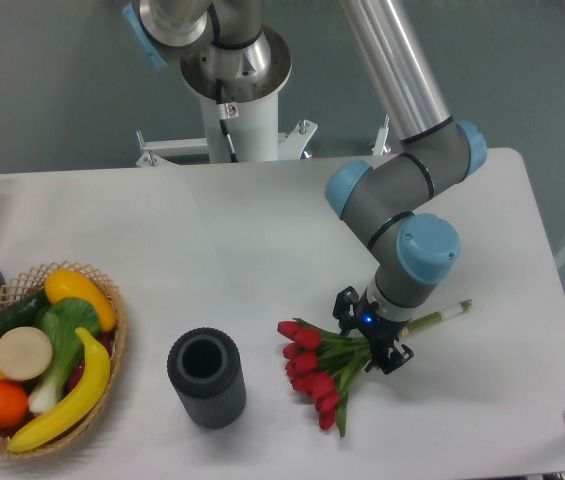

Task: Pick up the flowers from the table
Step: 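Close the gripper on the tulip stems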

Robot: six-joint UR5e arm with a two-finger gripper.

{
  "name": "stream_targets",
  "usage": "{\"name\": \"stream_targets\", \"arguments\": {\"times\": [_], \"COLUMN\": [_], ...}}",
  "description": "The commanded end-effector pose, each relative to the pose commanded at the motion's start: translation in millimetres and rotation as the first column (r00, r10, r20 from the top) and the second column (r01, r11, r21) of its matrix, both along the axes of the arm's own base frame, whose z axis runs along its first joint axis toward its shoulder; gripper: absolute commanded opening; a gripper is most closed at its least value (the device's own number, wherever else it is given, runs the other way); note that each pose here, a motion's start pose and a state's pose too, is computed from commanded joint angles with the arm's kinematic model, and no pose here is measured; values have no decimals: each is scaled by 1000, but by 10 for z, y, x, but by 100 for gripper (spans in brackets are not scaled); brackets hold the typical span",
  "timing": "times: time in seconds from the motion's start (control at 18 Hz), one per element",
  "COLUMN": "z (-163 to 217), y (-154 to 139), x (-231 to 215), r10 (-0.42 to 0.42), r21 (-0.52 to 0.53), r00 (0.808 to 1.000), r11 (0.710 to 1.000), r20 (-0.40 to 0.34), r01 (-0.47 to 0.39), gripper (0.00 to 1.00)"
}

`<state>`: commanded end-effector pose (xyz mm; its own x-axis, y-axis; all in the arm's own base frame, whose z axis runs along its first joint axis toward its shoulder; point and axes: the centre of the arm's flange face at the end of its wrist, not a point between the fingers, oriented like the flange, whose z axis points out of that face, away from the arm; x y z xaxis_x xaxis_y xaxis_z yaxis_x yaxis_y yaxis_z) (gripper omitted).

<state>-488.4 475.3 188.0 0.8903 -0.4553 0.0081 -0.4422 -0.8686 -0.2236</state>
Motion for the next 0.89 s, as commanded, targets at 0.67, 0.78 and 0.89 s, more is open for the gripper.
{"name": "stream_targets", "arguments": {"times": [0.67, 0.78, 0.89], "z": [55, 66, 66], "y": [-9, -15, -15], "x": [1, -5, -5], "r10": [-6, -4, -4], "r21": [7, 9, 9], "r00": [1000, 1000, 1000], "r11": [1000, 1000, 1000], "r20": [-7, -7, -7], "r01": [6, 4, 4], "gripper": [45, 45, 44]}}
